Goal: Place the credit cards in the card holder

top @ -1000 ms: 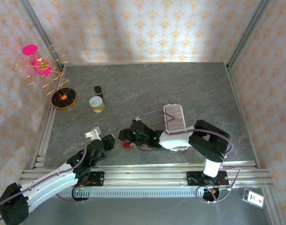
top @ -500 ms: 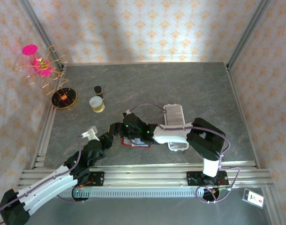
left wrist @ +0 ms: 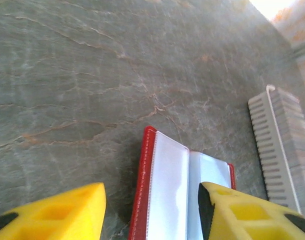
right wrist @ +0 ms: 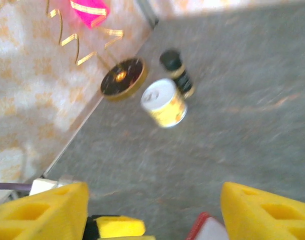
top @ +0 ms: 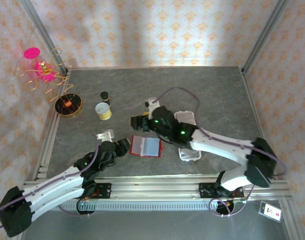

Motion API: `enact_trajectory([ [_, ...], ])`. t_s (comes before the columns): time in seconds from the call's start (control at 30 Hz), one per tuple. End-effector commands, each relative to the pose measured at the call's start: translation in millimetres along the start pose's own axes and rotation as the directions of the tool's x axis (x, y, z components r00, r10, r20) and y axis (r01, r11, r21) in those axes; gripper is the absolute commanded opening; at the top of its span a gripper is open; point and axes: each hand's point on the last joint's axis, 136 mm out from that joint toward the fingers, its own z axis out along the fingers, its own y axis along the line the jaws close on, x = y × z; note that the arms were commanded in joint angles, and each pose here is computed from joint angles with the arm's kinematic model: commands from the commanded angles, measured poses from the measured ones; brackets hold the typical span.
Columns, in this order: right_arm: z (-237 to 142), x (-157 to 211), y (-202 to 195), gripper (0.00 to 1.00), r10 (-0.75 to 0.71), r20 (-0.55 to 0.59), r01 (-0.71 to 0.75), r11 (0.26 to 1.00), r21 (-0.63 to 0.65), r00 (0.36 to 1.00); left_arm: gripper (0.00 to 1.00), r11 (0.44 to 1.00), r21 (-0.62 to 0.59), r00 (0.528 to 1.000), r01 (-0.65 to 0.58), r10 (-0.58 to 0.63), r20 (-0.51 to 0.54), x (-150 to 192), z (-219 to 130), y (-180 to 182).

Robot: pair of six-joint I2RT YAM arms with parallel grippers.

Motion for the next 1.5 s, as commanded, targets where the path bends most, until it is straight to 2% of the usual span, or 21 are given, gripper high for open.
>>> enact_trajectory([
  [0.0, -27.1, 5.8, -36.3, 0.78, -0.343, 0.000, 0.339, 0.929, 0.148, 0.939, 0.54, 0.996, 0.081, 0.999, -0.035, 0.036, -0.003, -10.9, 8.2, -25.5],
  [0.07, -40.9, 12.2, -42.4, 0.78, -0.526, -0.049, 0.527, 0.836, 0.153, 0.849, 0.54, 0.995, 0.099, 0.999, -0.024, 0.026, -0.024, -9.4, 15.4, -26.8],
  [0.13, -54.8, 20.6, -52.7, 0.77, -0.681, -0.127, 0.693, 0.701, 0.170, 0.721, 0.54, 0.995, 0.102, 0.999, -0.024, 0.028, -0.042, -7.1, 21.9, -25.5],
  [0.2, -66.0, 41.1, -67.7, 0.77, -0.783, -0.246, 0.820, 0.557, 0.129, 0.571, 0.54, 0.995, 0.098, 0.997, -0.034, 0.041, -0.069, -3.6, 28.0, -24.0],
  [0.27, -75.9, 57.3, -78.4, 0.77, -0.826, -0.323, 0.882, 0.467, 0.069, 0.463, 0.54, 0.993, 0.108, 0.994, -0.039, 0.050, -0.098, 1.7, 32.9, -23.7],
  [0.33, -85.9, 64.7, -83.2, 0.77, -0.846, -0.342, 0.905, 0.425, 0.032, 0.409, 0.54, 0.992, 0.115, 0.991, -0.043, 0.057, -0.123, 6.6, 36.7, -24.2],
  [0.4, -97.3, 75.2, -87.6, 0.78, -0.881, -0.340, 0.933, 0.358, -0.023, 0.330, 0.54, 0.990, 0.131, 0.988, -0.045, 0.064, -0.140, 10.6, 39.6, -26.1],
  [0.5, -113.3, 80.0, -102.1, 0.82, -0.905, -0.345, 0.964, 0.266, -0.007, 0.247, 0.54, 0.993, 0.105, 0.986, -0.054, 0.070, -0.150, 15.2, 44.2, -18.6],
  [0.6, -125.6, 86.7, -120.3, 0.82, -0.903, -0.398, 0.984, 0.179, -0.011, 0.160, 0.52, 0.994, 0.087, 0.982, -0.065, 0.079, -0.172, 20.4, 46.9, -13.7],
  [0.97, -141.6, 112.4, -178.1, 0.79, -0.825, -0.561, 0.997, -0.029, -0.076, -0.067, 0.40, 0.980, 0.197, 0.975, 0.016, 0.029, -0.221, 37.2, 39.8, -23.4],
  [1.27, -142.1, 137.7, -196.0, 0.80, -0.800, -0.588, 0.988, -0.036, -0.150, -0.118, 0.34, 0.980, 0.197, 0.965, 0.039, 0.014, -0.263, 56.4, 32.3, -18.5],
  [1.47, -134.7, 151.2, -199.8, 0.81, -0.801, -0.580, 0.981, -0.047, -0.188, -0.150, 0.35, 0.978, 0.200, 0.963, 0.054, 0.003, -0.271, 65.2, 24.7, -17.5],
])
